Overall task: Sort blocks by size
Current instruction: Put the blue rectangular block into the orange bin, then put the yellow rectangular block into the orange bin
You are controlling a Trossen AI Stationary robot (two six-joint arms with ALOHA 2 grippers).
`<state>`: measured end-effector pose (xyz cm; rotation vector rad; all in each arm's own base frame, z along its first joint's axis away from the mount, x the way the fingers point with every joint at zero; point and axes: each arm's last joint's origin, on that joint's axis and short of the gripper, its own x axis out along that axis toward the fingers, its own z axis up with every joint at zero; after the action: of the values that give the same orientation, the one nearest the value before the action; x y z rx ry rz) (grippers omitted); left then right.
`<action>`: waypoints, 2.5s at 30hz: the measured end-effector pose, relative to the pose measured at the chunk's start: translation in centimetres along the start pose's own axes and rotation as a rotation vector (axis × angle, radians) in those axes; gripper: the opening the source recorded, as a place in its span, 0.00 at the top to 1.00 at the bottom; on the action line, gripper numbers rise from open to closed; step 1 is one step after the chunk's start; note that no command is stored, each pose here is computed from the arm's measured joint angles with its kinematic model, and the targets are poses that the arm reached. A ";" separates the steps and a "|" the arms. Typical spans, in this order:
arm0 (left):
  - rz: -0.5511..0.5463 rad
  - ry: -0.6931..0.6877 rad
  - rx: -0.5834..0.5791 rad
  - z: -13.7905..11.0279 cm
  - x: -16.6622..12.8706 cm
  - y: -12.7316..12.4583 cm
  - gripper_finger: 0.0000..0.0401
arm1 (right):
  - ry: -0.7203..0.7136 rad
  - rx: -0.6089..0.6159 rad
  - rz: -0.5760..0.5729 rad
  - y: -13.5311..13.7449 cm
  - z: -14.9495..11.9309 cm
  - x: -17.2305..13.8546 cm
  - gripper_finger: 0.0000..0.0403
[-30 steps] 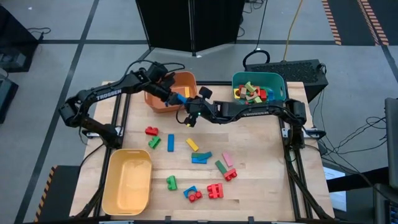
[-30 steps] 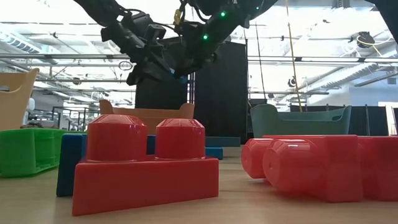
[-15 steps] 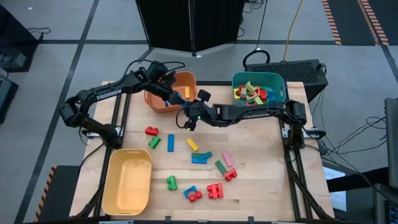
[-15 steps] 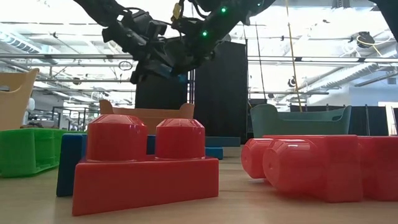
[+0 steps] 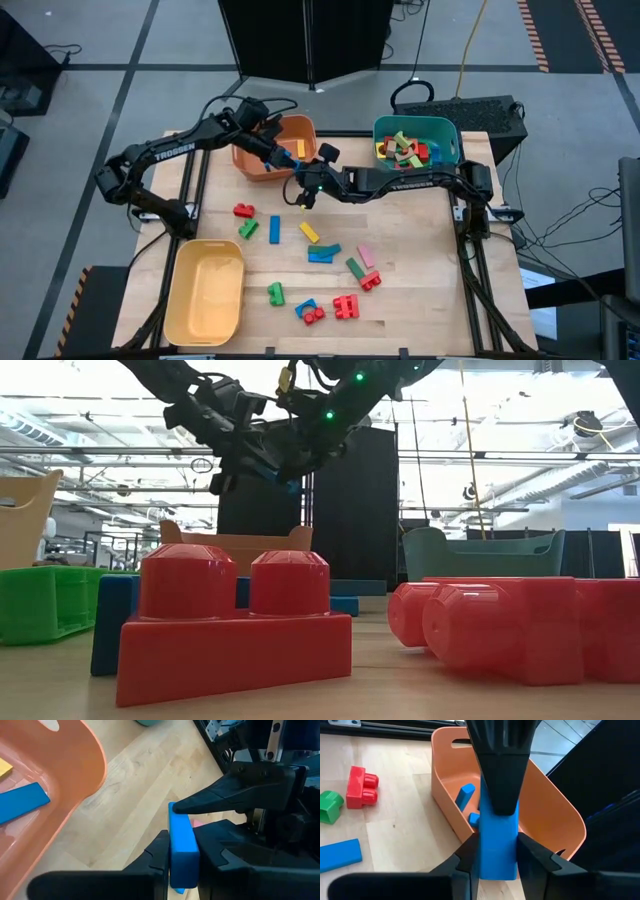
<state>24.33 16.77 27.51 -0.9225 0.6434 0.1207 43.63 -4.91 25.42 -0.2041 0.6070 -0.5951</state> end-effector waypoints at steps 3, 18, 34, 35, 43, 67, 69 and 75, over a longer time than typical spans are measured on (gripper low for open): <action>0.001 0.002 0.014 0.0 0.0 0.0 0.89 | 0.001 0.000 -0.002 0.0 0.0 0.0 0.78; 0.244 -0.062 0.008 0.3 -1.6 2.4 0.90 | 0.022 0.144 -0.009 -0.5 -0.3 0.3 0.57; 0.474 -0.112 -0.007 0.8 -3.2 5.1 0.86 | 0.087 0.244 0.192 1.0 -1.5 1.7 0.52; 0.480 -0.106 -0.013 0.8 -3.1 5.3 0.85 | 0.088 0.247 0.230 1.2 -1.6 1.9 0.52; 0.518 -0.060 -0.066 0.7 -2.0 6.6 0.84 | 0.108 0.256 0.271 2.2 -2.2 2.3 0.52; 0.616 -0.109 -0.086 1.0 -2.0 6.9 0.56 | 0.207 0.344 0.339 3.1 -2.9 1.7 0.52; 0.615 -0.108 -0.087 1.0 -2.0 6.9 0.53 | 0.218 0.375 0.352 3.1 -2.9 1.7 0.52; 0.607 -0.105 -0.088 1.0 -2.0 6.9 0.51 | 0.283 0.406 0.461 4.1 -3.4 1.5 0.52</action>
<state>20.68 22.09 24.20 -0.7746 0.8083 0.7388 44.56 -2.48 20.52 0.4006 0.7619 -0.2883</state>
